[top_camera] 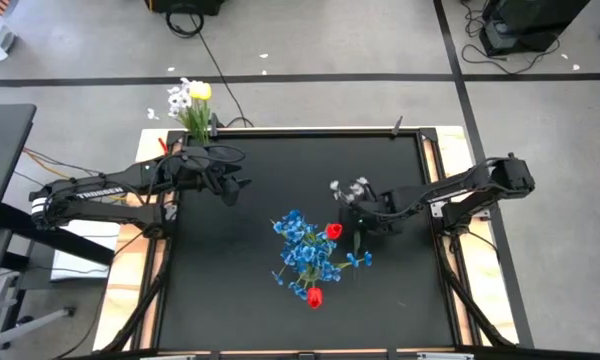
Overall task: Sort flowers into vase by color
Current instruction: Put the white flower into the blue vase
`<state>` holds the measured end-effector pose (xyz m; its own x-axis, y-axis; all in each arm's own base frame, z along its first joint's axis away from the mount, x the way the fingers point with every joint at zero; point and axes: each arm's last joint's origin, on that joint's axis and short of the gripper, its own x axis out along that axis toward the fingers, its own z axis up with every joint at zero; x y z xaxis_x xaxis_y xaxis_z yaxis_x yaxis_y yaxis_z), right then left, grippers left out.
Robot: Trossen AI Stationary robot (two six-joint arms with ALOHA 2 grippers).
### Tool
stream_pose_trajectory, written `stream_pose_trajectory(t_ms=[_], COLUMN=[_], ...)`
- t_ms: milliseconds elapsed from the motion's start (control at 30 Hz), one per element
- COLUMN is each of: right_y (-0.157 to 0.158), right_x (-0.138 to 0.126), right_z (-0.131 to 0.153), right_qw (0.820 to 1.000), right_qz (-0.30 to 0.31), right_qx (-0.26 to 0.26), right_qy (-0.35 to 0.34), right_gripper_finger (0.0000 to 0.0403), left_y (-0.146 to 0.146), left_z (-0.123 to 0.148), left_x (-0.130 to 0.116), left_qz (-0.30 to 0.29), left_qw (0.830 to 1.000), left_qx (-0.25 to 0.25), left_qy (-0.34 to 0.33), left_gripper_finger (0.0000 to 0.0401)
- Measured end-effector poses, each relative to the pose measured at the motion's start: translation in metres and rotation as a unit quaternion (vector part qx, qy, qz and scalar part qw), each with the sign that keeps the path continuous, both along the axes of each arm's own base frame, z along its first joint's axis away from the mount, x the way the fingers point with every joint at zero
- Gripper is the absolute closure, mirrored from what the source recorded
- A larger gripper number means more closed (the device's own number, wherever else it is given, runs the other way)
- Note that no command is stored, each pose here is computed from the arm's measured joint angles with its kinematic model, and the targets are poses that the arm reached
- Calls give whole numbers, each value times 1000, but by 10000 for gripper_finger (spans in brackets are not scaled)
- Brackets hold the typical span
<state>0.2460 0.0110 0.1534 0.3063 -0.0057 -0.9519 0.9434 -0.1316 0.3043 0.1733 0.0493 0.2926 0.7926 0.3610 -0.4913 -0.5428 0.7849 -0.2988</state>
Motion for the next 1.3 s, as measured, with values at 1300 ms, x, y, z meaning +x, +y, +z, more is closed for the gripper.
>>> stream_pose_trajectory(t_ms=[1300], right_y=[-93], right_x=[114], right_z=[193], right_qw=[621], right_qz=[396], right_qx=[-490], right_qy=[-466], right_gripper_finger=[383], left_y=[5], left_z=[27], left_x=[41], left_qz=[-63], left_qw=[974], left_qx=[-1], left_qy=[-219], left_gripper_finger=[104])
